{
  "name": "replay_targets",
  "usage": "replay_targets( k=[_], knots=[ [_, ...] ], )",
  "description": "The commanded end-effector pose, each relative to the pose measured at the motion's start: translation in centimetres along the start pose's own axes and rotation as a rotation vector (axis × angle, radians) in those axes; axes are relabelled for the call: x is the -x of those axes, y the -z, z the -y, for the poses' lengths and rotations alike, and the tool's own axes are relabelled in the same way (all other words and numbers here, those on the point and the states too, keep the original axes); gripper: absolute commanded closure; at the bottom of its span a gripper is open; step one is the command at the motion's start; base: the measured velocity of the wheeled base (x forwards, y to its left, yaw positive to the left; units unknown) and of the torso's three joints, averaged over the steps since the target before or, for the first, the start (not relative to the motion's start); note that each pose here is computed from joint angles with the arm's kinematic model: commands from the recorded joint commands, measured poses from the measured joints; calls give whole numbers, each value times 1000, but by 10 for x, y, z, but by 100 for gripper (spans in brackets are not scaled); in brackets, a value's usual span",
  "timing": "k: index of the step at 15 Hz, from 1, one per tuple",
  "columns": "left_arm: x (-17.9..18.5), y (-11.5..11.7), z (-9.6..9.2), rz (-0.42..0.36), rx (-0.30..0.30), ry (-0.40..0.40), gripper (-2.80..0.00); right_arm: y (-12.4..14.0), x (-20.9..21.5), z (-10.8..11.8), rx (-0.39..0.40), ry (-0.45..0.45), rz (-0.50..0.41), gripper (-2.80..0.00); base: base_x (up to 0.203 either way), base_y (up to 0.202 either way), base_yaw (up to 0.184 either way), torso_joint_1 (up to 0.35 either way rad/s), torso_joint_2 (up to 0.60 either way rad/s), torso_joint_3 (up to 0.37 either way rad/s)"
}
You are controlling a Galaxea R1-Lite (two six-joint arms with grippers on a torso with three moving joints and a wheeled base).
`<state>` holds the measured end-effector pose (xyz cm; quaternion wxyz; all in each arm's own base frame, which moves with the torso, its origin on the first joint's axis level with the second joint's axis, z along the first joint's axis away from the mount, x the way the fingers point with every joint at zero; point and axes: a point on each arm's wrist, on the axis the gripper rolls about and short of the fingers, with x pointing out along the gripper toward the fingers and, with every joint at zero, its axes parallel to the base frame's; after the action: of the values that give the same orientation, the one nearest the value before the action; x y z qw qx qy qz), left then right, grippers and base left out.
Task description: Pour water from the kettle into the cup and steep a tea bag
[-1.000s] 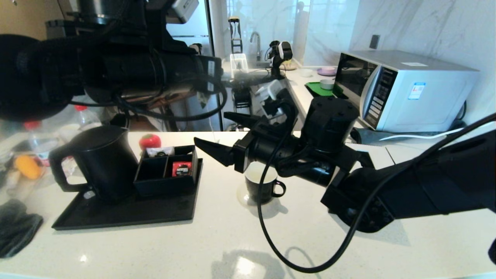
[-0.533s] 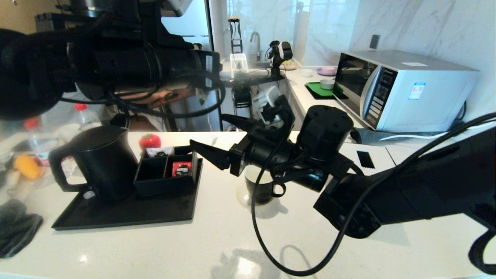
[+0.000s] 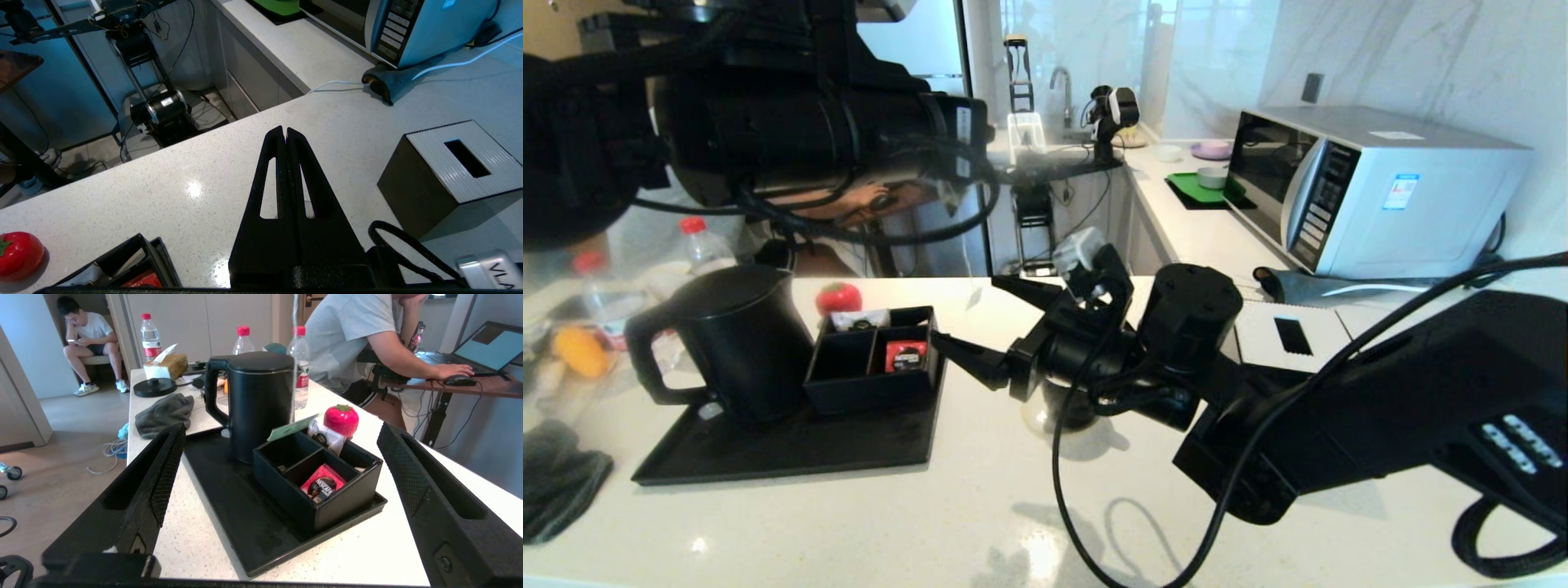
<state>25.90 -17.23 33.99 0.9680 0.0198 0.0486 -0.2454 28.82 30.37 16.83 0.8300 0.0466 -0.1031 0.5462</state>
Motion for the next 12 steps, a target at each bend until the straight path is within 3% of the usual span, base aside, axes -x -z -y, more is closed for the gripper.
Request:
replay_targets(
  k=[1, 12],
  knots=[
    [2, -2, 3, 8, 0, 9, 0, 4, -2, 0, -9, -3, -1, -280, 0, 0, 0, 0, 0, 0],
    [3, 1, 11, -2, -3, 31, 0, -5, -5, 2, -2, -19, 29, -280, 0, 0, 0, 0, 0, 0]
  ],
)
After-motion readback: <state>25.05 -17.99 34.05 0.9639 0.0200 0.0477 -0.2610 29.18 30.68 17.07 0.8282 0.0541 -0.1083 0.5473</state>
